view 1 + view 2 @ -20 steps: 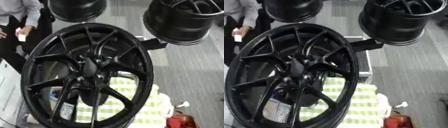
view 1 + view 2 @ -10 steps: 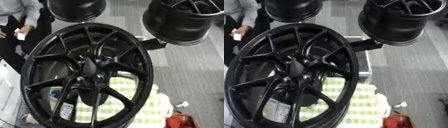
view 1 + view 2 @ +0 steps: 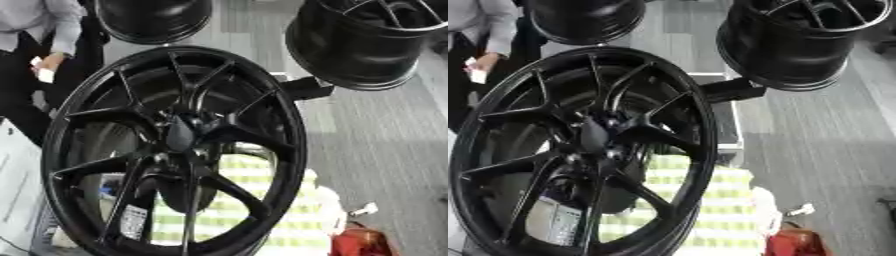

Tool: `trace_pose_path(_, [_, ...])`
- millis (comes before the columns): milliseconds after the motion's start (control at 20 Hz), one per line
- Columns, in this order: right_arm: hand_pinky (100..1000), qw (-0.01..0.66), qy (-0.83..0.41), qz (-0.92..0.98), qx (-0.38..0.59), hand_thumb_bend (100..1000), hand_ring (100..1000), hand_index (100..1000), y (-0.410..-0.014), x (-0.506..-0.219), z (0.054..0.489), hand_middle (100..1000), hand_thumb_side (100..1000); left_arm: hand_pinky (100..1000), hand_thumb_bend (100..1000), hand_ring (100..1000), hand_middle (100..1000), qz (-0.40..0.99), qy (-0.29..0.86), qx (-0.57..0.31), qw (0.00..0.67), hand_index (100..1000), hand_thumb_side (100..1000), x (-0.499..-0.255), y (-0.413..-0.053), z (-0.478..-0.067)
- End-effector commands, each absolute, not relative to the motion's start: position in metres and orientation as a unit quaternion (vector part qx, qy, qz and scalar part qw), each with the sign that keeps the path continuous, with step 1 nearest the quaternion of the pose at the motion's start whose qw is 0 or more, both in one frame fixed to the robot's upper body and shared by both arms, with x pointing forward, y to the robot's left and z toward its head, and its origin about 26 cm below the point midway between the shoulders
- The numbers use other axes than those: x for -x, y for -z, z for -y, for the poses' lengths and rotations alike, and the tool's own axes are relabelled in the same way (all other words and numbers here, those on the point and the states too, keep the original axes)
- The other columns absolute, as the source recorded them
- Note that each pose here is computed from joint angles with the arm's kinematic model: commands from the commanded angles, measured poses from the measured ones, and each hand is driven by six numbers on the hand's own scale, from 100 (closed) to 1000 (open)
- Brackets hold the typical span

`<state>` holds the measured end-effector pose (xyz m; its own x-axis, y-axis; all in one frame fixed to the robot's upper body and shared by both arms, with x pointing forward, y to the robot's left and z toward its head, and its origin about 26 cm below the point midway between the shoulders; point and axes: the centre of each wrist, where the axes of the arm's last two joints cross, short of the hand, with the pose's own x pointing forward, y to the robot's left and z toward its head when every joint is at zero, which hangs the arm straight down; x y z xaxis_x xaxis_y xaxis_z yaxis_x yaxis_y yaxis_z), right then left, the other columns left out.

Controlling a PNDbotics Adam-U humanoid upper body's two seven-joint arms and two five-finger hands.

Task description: Pull the pin out of the wheel hub.

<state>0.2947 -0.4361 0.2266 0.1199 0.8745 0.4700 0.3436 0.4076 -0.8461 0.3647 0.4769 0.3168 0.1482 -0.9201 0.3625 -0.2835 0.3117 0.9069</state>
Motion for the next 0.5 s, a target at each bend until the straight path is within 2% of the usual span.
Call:
trace_pose_path(50, [855,0.537,-0.234,0.637,0.502,100,803,744,-0.245,-0.292,0.433,697,657,749,210,735,727,0.731,0.195,-0.498,0.425,760,572,-0.343,-0.354,-0.442])
trace_pose_path(250, [847,0.507,-0.227,0.667,0.497,100,805,749,-0.253,-0.289,0.420,703,628,741,251,732,723,0.868,0.075,-0.379,0.311,767,596,-0.317,-0.345,-0.379])
trace_pose_path(400, [841,0.471,-0.213,0.701,0.492,100,806,755,-0.260,-0.284,0.404,709,597,738,270,727,718,0.918,0.002,-0.276,0.284,766,608,-0.294,-0.326,-0.340])
trace_pose_path(500, [835,0.446,-0.198,0.723,0.489,100,807,759,-0.264,-0.279,0.393,714,609,740,280,729,718,0.928,-0.028,-0.240,0.283,766,617,-0.288,-0.311,-0.334])
